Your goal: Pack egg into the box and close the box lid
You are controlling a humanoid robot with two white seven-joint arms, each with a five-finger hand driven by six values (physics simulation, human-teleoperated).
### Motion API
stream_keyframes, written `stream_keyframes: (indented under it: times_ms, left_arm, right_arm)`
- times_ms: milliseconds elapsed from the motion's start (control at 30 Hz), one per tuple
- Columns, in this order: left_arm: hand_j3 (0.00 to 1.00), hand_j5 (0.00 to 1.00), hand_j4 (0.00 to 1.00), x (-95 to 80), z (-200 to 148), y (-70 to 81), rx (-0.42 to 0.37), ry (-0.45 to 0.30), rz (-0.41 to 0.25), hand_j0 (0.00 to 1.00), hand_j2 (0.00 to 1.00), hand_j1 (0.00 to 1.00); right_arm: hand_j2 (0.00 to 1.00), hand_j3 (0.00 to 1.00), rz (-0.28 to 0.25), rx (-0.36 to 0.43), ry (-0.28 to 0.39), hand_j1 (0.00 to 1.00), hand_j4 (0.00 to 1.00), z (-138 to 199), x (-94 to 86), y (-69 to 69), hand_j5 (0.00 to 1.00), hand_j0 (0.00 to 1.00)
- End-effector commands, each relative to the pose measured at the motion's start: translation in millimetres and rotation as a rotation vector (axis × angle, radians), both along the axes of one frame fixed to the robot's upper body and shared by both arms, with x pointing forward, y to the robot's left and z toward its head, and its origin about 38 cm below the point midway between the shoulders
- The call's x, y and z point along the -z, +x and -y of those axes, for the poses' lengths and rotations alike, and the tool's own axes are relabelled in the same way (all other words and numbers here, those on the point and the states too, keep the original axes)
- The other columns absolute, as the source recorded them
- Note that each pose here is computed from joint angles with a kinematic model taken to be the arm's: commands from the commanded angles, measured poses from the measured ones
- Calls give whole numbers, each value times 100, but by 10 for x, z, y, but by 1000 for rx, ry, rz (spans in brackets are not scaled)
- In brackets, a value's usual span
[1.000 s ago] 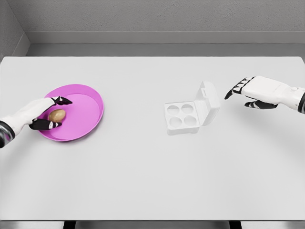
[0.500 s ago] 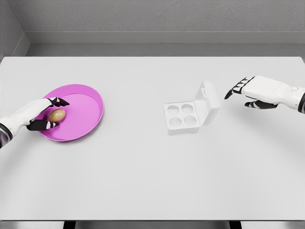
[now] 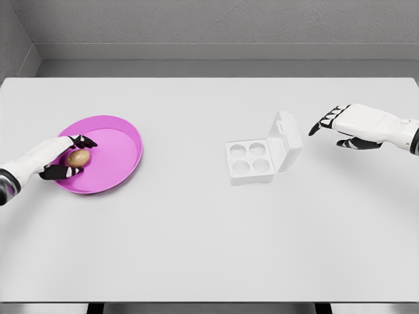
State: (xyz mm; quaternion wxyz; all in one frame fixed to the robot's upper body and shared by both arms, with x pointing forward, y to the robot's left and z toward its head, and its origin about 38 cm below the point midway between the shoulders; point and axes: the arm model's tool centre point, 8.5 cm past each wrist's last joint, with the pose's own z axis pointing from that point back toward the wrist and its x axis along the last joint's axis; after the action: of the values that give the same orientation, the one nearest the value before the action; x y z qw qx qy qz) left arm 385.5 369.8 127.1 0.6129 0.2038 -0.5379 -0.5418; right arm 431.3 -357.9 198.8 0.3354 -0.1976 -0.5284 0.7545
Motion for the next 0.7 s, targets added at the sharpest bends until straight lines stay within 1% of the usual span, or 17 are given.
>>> stream_keyframes:
  times_ms: [0, 200, 233, 433, 533, 667]
  left_arm:
    - [65, 65, 65, 5, 8, 0, 1, 1, 0, 65, 65, 65]
    - [64, 64, 64, 21, 15, -12, 1, -2, -4, 64, 64, 64]
    - [60, 60, 60, 21, 15, -12, 1, -2, -4, 60, 60, 60]
    - [44, 44, 44, 10, 22, -16, 4, -4, 0, 44, 44, 44]
    - [39, 39, 39, 4, 14, -15, 3, -2, 1, 39, 39, 39]
    - [36, 36, 36, -17, 5, -9, 1, -4, 7, 36, 36, 36]
  right_arm:
    - [71, 71, 0, 2, 5, 71, 71, 3, -9, 0, 71, 71]
    - [71, 71, 2, 3, 6, 71, 71, 8, -13, 0, 71, 71]
    - [72, 72, 3, 2, 6, 72, 72, 4, -16, -1, 72, 72]
    - [72, 72, 3, 3, 6, 72, 72, 9, -19, -2, 72, 72]
    - [72, 72, 4, 1, 5, 72, 72, 5, -20, -3, 72, 72]
    - [72, 72, 4, 2, 5, 72, 72, 11, -24, -4, 72, 72]
